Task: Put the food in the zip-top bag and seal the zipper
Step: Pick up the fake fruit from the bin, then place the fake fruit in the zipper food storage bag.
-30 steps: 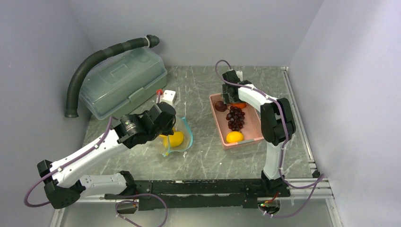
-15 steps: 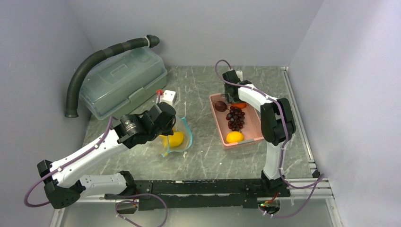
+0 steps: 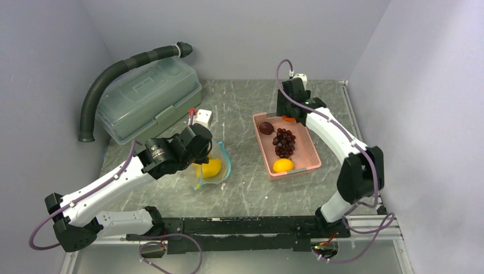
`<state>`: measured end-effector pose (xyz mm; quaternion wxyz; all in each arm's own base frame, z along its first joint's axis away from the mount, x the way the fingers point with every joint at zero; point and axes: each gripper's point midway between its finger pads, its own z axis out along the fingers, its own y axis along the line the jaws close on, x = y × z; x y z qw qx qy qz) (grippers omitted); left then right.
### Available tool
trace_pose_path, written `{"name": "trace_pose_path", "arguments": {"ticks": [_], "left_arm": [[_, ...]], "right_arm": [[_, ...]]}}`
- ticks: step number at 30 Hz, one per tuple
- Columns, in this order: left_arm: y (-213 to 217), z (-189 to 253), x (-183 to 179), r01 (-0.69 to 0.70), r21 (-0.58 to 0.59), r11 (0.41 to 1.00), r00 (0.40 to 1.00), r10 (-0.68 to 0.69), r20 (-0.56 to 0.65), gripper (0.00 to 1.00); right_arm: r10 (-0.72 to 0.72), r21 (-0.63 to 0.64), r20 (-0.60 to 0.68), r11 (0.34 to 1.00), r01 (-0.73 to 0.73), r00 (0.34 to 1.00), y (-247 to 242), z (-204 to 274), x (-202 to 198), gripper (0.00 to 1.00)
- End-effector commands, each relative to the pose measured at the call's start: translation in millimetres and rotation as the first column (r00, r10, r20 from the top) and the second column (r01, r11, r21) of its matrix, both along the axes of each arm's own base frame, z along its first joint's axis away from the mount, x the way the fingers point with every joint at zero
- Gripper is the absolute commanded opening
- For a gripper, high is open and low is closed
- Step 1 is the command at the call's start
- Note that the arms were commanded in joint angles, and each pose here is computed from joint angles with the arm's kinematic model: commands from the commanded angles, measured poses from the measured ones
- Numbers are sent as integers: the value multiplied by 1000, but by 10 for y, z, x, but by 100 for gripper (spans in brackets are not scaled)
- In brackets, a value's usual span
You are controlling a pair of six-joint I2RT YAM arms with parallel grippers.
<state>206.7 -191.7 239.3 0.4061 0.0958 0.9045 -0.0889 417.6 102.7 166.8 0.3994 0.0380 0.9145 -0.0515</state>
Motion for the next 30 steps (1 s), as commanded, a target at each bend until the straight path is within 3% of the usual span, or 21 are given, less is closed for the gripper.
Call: {"name": "trace_pose_path", "arguments": {"ticks": [1, 12, 22, 30], "left_arm": [[-1, 171, 55, -10, -25, 1000, 999, 11, 46, 1], [-48, 149, 77, 1, -20, 1000, 999, 0, 40, 1], [-62, 150, 91, 3, -20, 1000, 999, -2, 42, 1], [-83, 181, 93, 7, -32, 999, 999, -5, 44, 0]], "right_arm": [[52, 99, 63, 993, -58, 997, 166, 294, -184, 52], [242, 322, 191, 900, -293, 951, 561, 777, -760, 52], [480, 498, 324, 646, -578, 815, 1081, 1082, -1426, 51], [603, 539, 388, 465, -703, 697, 1572, 1152, -1883, 50]]}}
